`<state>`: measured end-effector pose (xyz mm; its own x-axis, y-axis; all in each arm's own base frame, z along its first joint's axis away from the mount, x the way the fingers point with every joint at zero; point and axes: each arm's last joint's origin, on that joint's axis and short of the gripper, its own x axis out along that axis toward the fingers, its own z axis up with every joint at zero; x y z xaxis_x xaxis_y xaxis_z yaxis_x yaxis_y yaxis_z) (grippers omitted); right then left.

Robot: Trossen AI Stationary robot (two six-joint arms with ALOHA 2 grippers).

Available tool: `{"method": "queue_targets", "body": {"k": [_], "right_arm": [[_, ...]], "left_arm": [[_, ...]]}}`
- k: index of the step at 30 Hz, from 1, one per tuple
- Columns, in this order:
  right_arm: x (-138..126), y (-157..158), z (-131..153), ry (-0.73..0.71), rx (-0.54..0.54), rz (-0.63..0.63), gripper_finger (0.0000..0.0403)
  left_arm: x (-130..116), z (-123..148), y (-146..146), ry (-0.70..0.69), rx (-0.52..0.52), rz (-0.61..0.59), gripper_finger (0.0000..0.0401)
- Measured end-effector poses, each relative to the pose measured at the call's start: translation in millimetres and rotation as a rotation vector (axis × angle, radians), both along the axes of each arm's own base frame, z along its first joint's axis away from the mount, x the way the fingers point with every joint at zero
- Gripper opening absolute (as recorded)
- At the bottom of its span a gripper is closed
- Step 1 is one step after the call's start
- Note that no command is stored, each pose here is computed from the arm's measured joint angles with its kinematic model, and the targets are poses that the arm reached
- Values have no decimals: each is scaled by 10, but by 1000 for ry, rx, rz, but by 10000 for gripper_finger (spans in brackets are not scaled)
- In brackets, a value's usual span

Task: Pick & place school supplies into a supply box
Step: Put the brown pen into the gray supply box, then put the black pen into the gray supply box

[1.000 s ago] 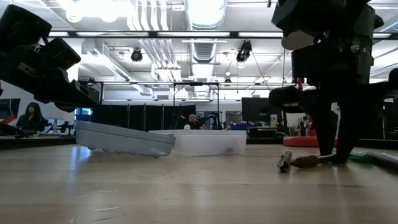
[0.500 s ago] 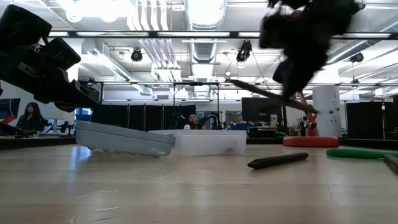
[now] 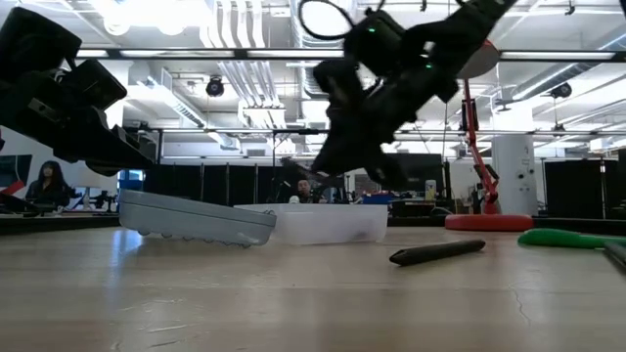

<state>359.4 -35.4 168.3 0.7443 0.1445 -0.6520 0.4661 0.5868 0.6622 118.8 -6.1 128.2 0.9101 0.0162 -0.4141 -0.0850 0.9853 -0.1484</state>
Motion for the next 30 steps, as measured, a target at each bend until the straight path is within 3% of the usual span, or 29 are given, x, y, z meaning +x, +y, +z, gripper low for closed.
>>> {"method": "queue_targets", "body": {"k": [5, 10, 13, 17, 23, 26, 30], "right_arm": [[239, -129, 49, 60, -102, -154, 57], [320, -230, 88, 149, -53, -40, 116], [257, -203, 66, 236, -85, 17, 152], [141, -6, 272, 188, -284, 265, 183], [-277, 422, 439, 183, -653, 870, 195], [-441, 603, 339, 178, -749, 1101, 195], [-559, 849, 141, 159, -775, 1233, 194]], "left_arm": [[0, 0, 0, 0, 0, 0, 34], [0, 1, 0, -1, 0, 0, 34], [0, -4, 0, 3, 0, 0, 34], [1, -7, 0, 6, 0, 0, 34], [1, -6, 0, 5, 0, 0, 34], [1, -6, 0, 5, 1, 0, 34], [0, -6, 0, 5, 0, 0, 34]]}}
